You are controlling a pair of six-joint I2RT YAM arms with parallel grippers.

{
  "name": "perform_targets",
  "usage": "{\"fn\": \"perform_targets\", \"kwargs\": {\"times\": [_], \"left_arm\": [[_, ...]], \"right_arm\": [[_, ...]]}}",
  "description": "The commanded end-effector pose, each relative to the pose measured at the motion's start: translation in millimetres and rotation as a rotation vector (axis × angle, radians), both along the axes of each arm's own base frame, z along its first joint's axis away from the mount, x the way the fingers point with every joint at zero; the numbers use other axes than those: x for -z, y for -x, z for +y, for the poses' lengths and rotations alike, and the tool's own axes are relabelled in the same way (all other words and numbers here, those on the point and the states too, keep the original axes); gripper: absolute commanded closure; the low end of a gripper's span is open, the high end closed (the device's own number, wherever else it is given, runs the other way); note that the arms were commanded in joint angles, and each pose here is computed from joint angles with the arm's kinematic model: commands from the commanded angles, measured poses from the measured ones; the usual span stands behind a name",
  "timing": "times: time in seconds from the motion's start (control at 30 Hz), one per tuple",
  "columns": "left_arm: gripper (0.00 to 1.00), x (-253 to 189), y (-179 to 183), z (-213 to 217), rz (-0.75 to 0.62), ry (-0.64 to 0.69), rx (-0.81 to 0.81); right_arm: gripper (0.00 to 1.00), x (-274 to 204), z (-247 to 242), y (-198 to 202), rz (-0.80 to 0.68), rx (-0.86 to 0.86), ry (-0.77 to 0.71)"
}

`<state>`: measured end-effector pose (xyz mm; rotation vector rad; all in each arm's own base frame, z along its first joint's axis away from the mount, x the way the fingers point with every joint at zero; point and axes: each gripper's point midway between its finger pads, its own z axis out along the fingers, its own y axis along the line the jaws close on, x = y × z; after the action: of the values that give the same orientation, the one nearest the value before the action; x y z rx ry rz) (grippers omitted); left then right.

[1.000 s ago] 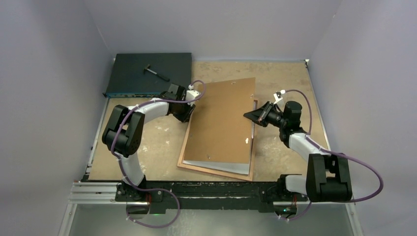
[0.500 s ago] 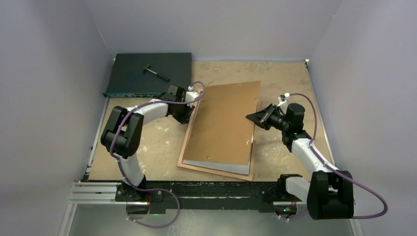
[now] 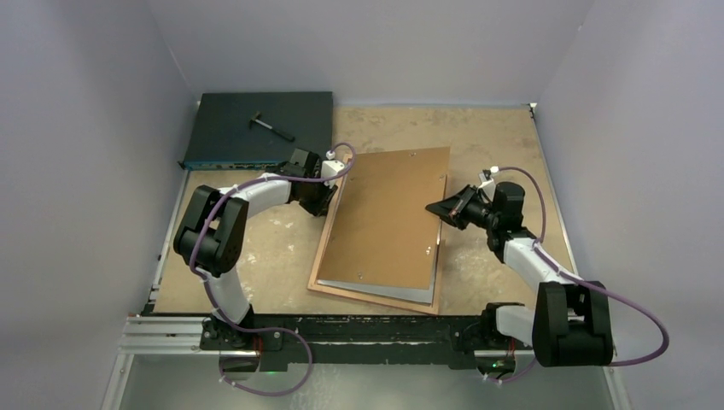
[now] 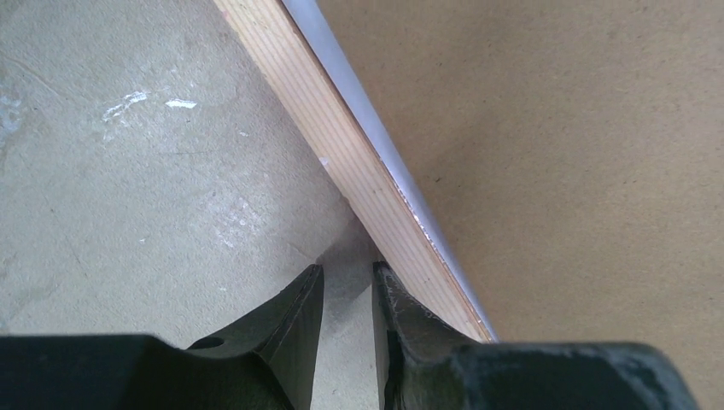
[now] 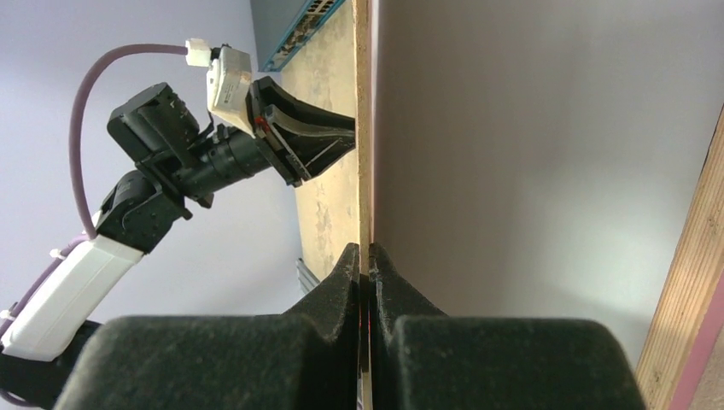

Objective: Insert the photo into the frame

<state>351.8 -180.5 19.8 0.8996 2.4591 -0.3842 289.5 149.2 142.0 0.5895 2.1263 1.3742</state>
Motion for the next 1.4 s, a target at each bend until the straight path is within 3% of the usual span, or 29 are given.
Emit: {"fn": "perform_targets", "kwargs": {"times": [0.0, 0.53, 1.37], "left_arm": [[0.75, 1, 14, 2, 0.044, 0.009, 0.005], [0.79, 6, 17, 4, 0.053, 0.008, 0.001], [0.8, 13, 32, 2, 0.095, 0.024, 0.032]], "right_arm": [[1.0, -7, 9, 3, -0.042, -0.073, -0.039], [1.0, -17, 14, 21, -0.041, -0.073, -0.137], [1.0, 12, 2, -3, -0.102, -0.034, 0.028]]}}
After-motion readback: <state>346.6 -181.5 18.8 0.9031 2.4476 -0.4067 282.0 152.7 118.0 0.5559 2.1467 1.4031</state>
